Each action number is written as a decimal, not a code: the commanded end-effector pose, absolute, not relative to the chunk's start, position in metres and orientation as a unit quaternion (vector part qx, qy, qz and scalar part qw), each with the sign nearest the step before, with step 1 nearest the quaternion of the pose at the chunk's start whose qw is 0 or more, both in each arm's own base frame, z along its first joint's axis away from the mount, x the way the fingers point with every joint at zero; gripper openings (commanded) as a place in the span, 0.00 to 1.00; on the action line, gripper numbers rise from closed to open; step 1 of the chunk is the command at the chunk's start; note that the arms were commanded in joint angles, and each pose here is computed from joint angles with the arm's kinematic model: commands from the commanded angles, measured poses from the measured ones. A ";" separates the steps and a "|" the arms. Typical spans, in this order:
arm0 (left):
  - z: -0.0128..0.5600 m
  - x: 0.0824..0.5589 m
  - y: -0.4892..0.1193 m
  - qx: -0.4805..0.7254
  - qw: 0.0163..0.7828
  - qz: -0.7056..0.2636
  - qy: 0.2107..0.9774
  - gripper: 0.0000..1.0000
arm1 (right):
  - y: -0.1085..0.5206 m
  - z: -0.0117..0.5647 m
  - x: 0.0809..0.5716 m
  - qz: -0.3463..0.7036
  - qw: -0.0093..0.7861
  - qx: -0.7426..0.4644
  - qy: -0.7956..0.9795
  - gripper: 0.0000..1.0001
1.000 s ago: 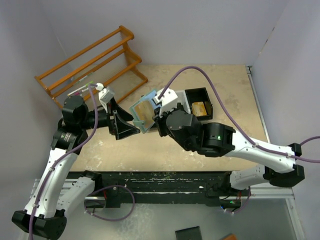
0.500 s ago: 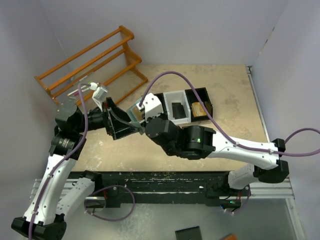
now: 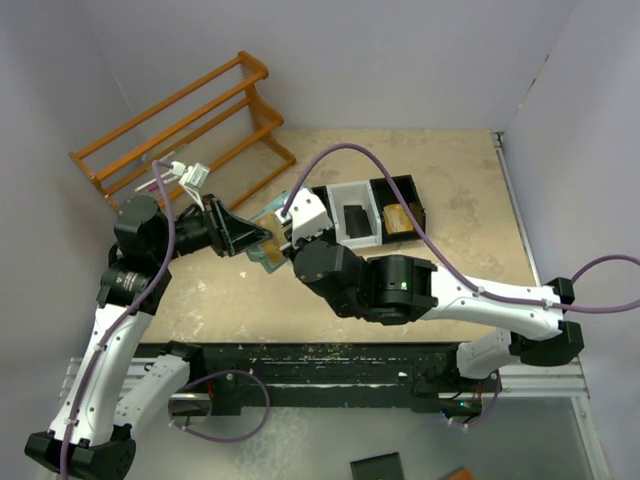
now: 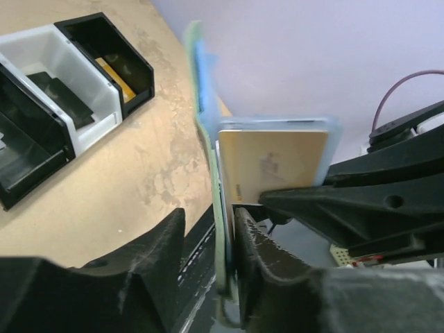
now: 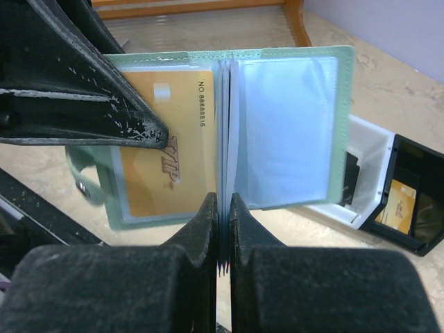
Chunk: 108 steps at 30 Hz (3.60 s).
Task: Take the credit cards out of the card holder
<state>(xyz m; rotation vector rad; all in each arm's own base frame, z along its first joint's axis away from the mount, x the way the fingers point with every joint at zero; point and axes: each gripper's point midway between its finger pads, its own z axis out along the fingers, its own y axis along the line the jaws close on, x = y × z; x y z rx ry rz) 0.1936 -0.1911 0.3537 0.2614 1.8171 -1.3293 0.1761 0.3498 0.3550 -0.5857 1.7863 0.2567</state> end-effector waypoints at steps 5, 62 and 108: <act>0.361 0.180 -0.198 0.139 0.406 -0.564 0.705 0.30 | 0.343 0.393 0.173 0.181 0.609 -0.191 0.748 0.00; 0.387 0.127 -0.203 0.350 0.390 -0.580 0.624 0.00 | 0.250 0.378 0.186 0.405 0.505 -0.251 0.720 0.82; 0.378 0.110 -0.203 0.355 0.332 -0.623 0.613 0.60 | 0.320 0.399 0.125 0.703 0.348 -0.301 0.543 0.00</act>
